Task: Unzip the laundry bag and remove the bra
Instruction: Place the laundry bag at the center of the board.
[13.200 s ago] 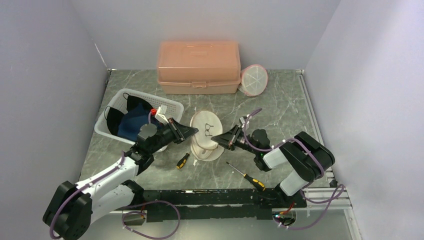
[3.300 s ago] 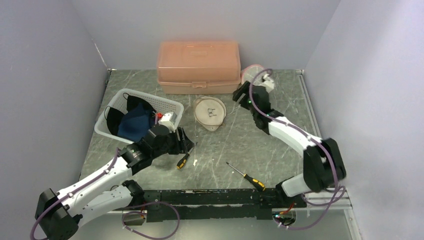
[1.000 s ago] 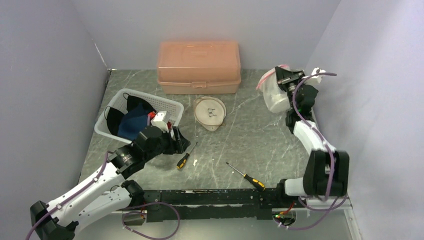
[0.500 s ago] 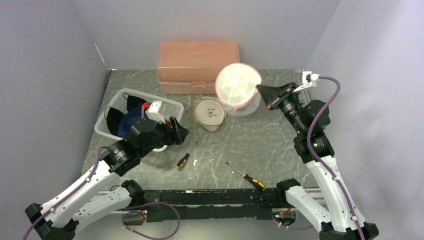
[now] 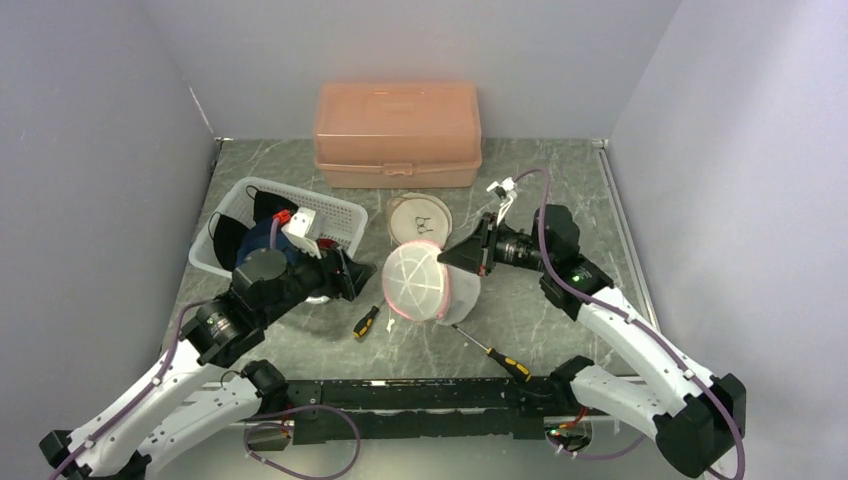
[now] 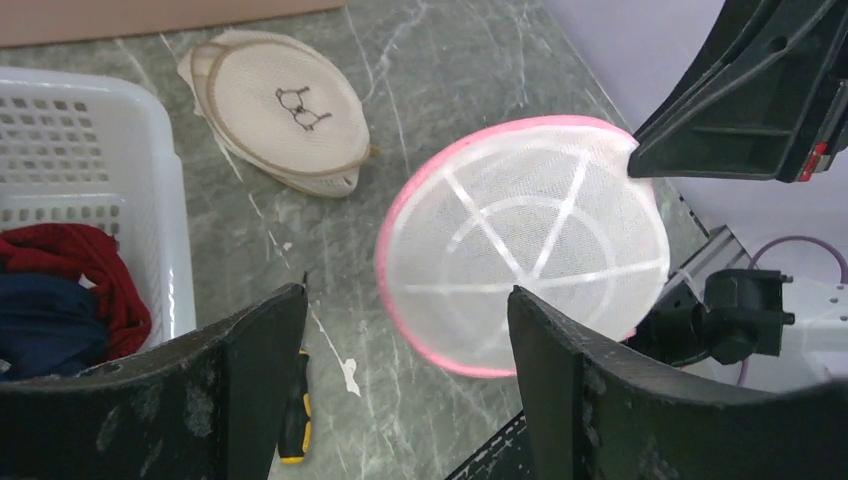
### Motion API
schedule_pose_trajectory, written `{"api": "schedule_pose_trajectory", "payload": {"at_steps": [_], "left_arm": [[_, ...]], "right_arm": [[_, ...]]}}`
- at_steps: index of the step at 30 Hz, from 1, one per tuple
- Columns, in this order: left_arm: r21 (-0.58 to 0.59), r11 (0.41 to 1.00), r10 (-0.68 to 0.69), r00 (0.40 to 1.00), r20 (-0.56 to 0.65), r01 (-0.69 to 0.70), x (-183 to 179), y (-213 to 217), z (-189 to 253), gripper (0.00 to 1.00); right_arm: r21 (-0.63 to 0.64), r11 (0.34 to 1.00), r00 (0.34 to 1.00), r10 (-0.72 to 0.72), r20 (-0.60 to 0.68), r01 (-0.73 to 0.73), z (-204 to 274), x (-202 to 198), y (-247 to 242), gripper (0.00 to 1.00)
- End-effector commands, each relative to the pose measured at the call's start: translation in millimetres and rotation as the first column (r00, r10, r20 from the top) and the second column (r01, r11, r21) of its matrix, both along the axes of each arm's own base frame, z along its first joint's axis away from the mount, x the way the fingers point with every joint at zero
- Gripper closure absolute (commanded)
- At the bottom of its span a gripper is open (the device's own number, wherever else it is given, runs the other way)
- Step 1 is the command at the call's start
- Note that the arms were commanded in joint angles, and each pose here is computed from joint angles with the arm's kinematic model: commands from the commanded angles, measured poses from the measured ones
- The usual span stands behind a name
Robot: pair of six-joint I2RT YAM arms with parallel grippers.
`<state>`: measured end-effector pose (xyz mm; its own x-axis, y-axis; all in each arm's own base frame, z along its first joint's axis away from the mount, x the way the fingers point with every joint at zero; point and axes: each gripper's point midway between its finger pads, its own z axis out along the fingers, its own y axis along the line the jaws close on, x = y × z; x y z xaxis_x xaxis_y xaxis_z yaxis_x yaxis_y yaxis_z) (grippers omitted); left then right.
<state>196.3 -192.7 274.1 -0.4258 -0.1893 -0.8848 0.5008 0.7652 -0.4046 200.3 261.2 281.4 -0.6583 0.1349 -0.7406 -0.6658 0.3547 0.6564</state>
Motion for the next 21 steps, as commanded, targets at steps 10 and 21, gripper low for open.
{"api": "schedule_pose_trajectory", "payload": {"at_steps": [10,21], "left_arm": [[-0.283,0.958,-0.018,0.968,-0.249,-0.055,-13.7,-21.6,-53.4,0.07],[-0.477,0.879,-0.187,0.917,-0.351,-0.003,-16.6,-67.0,-86.7,0.08]], "right_arm": [[0.245,0.925,0.955,-0.297,-0.006,0.289,-18.4,10.6,-28.5,1.00],[0.364,0.753,0.837,-0.497,-0.230,0.548,-51.0,15.4,-71.7,1.00]]}}
